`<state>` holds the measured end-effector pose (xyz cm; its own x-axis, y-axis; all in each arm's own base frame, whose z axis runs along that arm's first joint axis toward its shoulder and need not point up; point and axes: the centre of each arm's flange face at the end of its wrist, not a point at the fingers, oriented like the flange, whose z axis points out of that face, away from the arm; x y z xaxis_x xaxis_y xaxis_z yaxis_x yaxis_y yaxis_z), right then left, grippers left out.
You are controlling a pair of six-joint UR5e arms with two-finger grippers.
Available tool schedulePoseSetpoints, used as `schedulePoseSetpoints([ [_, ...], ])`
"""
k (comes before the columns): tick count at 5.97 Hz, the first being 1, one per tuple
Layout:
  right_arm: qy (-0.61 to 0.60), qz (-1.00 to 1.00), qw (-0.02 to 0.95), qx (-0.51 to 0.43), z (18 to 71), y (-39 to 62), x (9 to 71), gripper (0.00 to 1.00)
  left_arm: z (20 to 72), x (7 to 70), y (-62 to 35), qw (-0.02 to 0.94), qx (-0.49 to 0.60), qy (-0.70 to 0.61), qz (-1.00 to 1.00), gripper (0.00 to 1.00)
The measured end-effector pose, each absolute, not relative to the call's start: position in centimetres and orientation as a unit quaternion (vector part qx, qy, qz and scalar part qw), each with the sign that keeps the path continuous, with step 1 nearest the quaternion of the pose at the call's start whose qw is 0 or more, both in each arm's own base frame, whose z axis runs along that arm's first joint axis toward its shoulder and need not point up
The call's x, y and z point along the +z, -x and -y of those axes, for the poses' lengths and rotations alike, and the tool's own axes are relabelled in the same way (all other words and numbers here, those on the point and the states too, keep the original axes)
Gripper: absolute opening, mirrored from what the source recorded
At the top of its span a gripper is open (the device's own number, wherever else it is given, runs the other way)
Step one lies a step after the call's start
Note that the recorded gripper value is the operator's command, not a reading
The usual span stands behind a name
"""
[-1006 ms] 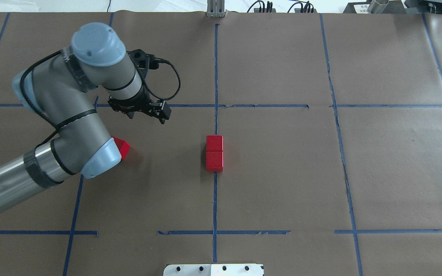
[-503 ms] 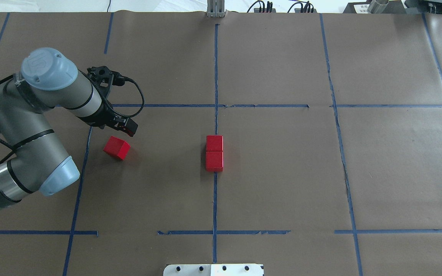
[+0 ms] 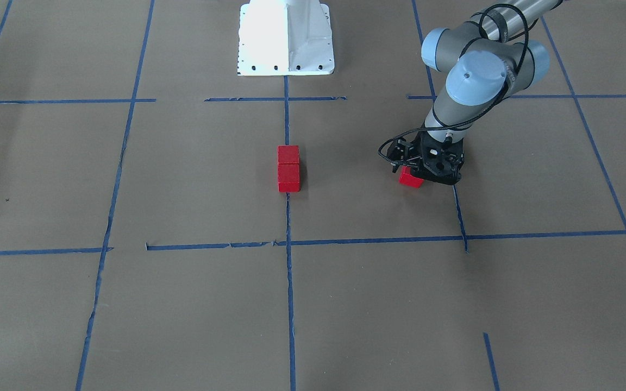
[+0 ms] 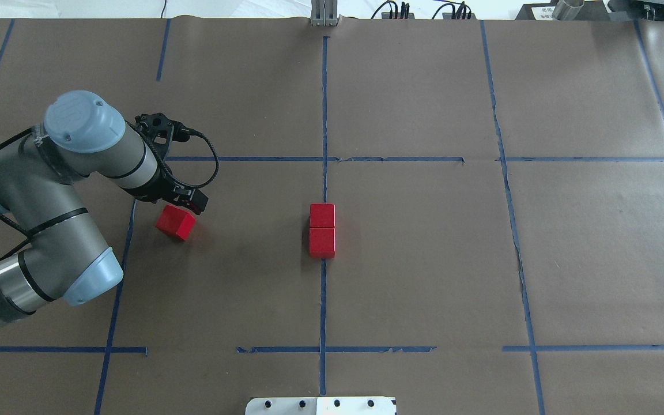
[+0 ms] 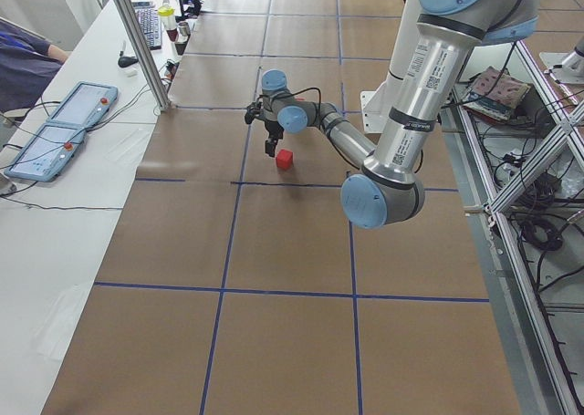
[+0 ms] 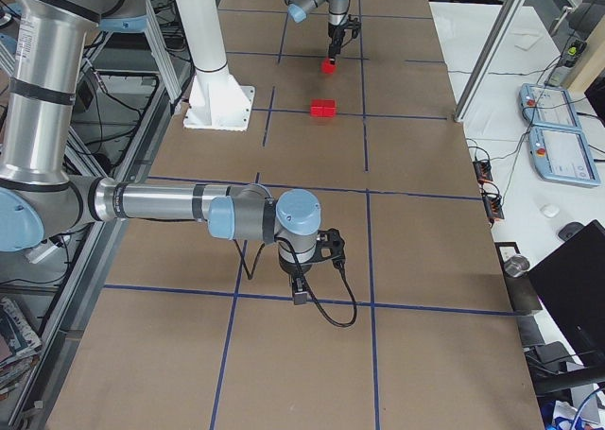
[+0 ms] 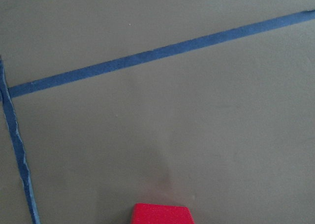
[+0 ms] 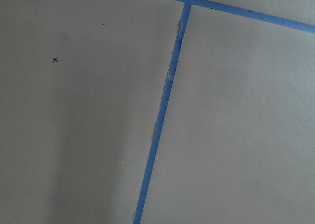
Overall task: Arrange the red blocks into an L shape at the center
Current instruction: 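Lower the left gripper and grasp the last red cube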
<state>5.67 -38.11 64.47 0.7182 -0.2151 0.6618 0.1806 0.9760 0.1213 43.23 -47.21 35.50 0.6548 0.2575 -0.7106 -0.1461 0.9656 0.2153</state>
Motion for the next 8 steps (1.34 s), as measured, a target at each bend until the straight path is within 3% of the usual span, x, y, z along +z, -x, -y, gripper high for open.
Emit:
schedulePoseSetpoints([
  [2,-0.021,0.361,0.926,-0.105,38.1,-5.7,64.9,1.0,46.7,36.2,-44.5,0.91,0.113,-0.061,-0.395,1.0],
  [3,-0.02,0.361,0.926,-0.105,38.0,-5.7,64.9,1.0,46.6,36.7,-45.3,0.912,0.115,-0.055,-0.391,0.93],
  [6,-0.02,0.361,0.926,-0.105,38.0,-5.7,65.0,1.0,46.4,37.9,-46.6,0.914,0.124,-0.045,-0.383,0.16],
  [7,-0.02,0.361,0.926,-0.105,38.0,-5.7,65.0,1.0,46.3,37.8,-46.6,0.914,0.125,-0.045,-0.383,0.06],
  [8,-0.02,0.361,0.926,-0.105,38.0,-5.7,65.0,1.0,46.7,37.1,-46.5,0.914,0.122,-0.047,-0.385,0.06],
])
